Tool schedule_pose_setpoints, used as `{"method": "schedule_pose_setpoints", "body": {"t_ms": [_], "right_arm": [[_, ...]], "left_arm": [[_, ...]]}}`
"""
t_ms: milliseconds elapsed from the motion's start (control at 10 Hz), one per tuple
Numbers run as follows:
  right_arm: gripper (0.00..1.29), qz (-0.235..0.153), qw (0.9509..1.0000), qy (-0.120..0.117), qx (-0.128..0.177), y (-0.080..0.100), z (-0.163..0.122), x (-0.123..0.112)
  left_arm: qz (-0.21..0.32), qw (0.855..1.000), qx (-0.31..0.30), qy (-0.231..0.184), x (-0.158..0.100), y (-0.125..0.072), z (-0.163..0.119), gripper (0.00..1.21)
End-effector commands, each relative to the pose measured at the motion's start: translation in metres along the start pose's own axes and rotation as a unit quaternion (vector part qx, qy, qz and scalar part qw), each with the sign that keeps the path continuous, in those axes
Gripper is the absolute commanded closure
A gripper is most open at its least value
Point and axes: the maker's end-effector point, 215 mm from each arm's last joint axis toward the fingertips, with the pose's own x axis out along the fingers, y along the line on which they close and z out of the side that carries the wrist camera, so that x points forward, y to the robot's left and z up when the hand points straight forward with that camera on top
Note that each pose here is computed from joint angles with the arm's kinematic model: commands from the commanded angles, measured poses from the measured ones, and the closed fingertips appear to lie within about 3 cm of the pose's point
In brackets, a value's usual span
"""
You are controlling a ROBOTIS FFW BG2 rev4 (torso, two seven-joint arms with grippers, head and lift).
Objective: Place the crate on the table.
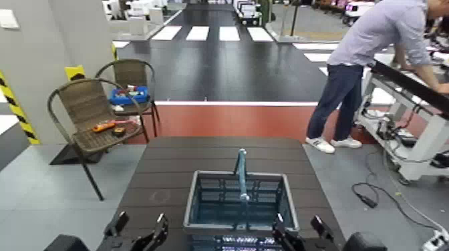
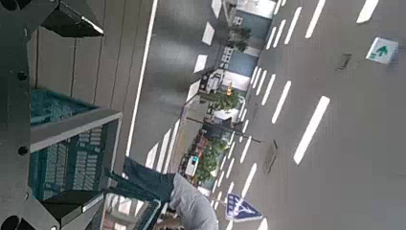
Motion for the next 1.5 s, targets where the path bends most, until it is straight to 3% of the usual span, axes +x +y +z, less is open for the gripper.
{"method": "schedule_pose_setpoints", "body": {"t_ms": [100,300,1500], "right_arm": [[0.15,-0.002,1.0,0.001,-0.002,-0.002,0.0,-0.001],[0.15,-0.003,1.0,0.002,-0.004,-0.004,0.0,-0.001],[0.15,-0.003,1.0,0.005,-0.006,-0.005,-0.001,-0.001]], "left_arm": [[0.036,0.997,0.06,-0.009,-0.017,0.006,0.003,0.11],[0.072,0.992,0.096,-0.024,-0.028,0.012,0.012,0.11],[0.08,0.989,0.12,-0.044,-0.027,0.01,0.024,0.11]]}}
